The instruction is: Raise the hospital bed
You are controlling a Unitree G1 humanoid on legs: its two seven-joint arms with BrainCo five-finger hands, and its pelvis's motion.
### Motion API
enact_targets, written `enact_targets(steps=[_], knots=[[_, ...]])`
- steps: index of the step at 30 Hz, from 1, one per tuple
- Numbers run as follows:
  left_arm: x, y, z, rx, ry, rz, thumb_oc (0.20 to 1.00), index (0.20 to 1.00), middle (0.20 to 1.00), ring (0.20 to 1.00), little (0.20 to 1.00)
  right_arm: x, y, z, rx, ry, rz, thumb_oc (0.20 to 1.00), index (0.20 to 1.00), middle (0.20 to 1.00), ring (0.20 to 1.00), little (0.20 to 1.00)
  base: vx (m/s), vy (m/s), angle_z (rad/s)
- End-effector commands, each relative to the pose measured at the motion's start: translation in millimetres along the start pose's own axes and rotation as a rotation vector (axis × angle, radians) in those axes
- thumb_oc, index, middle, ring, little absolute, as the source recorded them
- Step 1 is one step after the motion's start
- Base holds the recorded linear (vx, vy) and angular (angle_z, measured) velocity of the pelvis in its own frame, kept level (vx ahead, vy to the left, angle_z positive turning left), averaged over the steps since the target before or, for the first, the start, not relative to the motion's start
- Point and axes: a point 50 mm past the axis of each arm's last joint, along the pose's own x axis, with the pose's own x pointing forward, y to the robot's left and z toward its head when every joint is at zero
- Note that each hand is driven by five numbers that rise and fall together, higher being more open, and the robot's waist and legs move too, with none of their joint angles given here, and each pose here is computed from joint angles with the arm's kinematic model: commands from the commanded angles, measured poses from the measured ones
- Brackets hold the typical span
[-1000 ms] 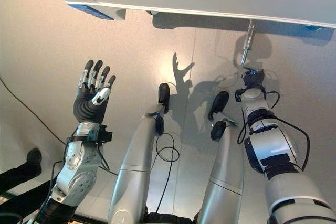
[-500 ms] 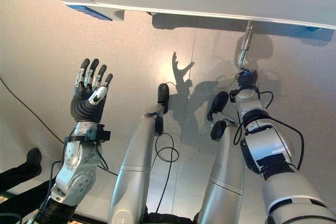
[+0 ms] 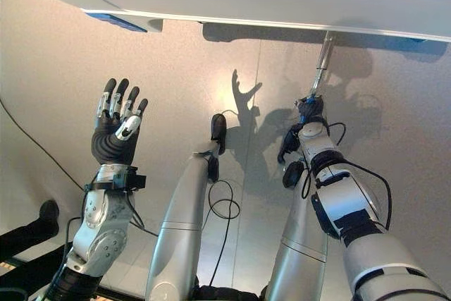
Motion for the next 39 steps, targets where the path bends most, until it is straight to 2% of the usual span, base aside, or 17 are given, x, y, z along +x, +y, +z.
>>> enact_targets(steps=[1,2,9,14,23,32,39], knots=[[-8,-8,23,-0.105,-0.125,0.000,1.000,1.000,1.000,1.000,1.000,-48,108,28,-0.147,-0.210,0.395,0.200,0.200,0.200,0.200,0.200,0.01,0.033,-0.01],[-9,-6,24,-0.106,-0.129,0.009,1.000,1.000,1.000,1.000,1.000,-58,120,37,-0.128,-0.270,0.449,0.200,0.200,0.200,0.200,0.200,0.00,0.000,0.00],[-10,-1,26,-0.090,-0.135,0.036,1.000,1.000,1.000,1.000,1.000,-93,140,65,-0.028,-0.465,0.589,0.200,0.200,0.200,0.200,0.200,0.00,0.009,-0.01],[-10,1,25,-0.080,-0.132,0.042,1.000,1.000,1.000,1.000,1.000,-107,135,74,0.051,-0.550,0.637,0.200,0.200,0.200,0.200,0.200,0.00,0.007,-0.01],[-9,1,27,-0.049,-0.147,0.028,1.000,1.000,1.000,1.000,1.000,-130,99,87,0.290,-0.708,0.696,0.200,0.200,0.200,0.200,0.200,-0.01,0.006,-0.01],[-7,3,29,-0.016,-0.166,0.020,1.000,1.000,1.000,1.000,1.000,-136,43,82,0.457,-0.799,0.608,0.200,0.200,0.200,0.200,0.200,-0.03,0.011,-0.02],[-8,5,30,-0.003,-0.173,0.017,1.000,1.000,1.000,1.000,1.000,-138,17,72,0.534,-0.802,0.552,0.200,0.200,0.200,0.200,0.200,-0.03,0.015,-0.05]])
